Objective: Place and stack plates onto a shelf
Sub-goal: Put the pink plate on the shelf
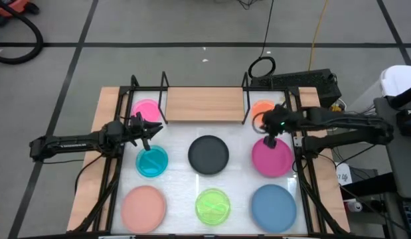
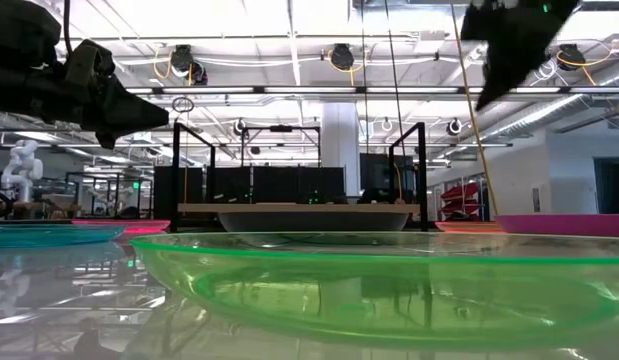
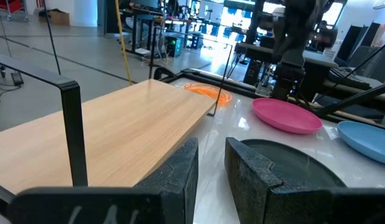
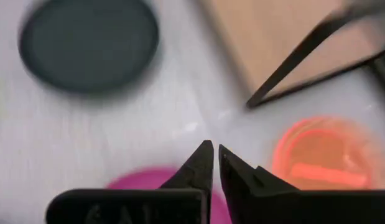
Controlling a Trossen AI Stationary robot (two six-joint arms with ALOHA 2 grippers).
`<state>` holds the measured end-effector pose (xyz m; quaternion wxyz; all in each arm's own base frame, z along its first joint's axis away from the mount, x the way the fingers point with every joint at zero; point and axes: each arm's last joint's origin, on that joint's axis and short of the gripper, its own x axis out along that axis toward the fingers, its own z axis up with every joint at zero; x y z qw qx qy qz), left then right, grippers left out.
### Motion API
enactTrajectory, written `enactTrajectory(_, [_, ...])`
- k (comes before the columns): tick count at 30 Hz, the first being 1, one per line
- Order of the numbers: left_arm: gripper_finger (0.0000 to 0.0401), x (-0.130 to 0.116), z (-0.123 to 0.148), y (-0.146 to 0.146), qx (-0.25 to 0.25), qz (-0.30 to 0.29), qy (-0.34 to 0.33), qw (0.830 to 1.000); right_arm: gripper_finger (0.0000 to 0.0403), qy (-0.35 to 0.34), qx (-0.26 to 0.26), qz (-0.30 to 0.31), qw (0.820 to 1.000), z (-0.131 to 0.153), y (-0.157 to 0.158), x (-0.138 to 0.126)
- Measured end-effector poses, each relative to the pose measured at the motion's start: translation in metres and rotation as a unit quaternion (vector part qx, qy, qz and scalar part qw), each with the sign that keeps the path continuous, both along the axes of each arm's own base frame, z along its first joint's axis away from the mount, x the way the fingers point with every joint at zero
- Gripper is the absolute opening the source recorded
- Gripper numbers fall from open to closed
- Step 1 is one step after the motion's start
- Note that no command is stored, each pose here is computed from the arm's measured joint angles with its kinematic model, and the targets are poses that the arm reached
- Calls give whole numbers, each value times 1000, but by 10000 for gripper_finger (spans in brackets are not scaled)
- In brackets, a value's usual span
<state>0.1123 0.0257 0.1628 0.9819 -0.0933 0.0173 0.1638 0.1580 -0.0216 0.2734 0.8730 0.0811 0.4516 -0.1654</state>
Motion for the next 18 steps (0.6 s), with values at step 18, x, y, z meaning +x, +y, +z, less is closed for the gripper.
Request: enactTrajectory(18, [84, 0, 0, 0, 0, 0, 0, 1000, 170, 212, 50, 49, 975, -95, -15, 24])
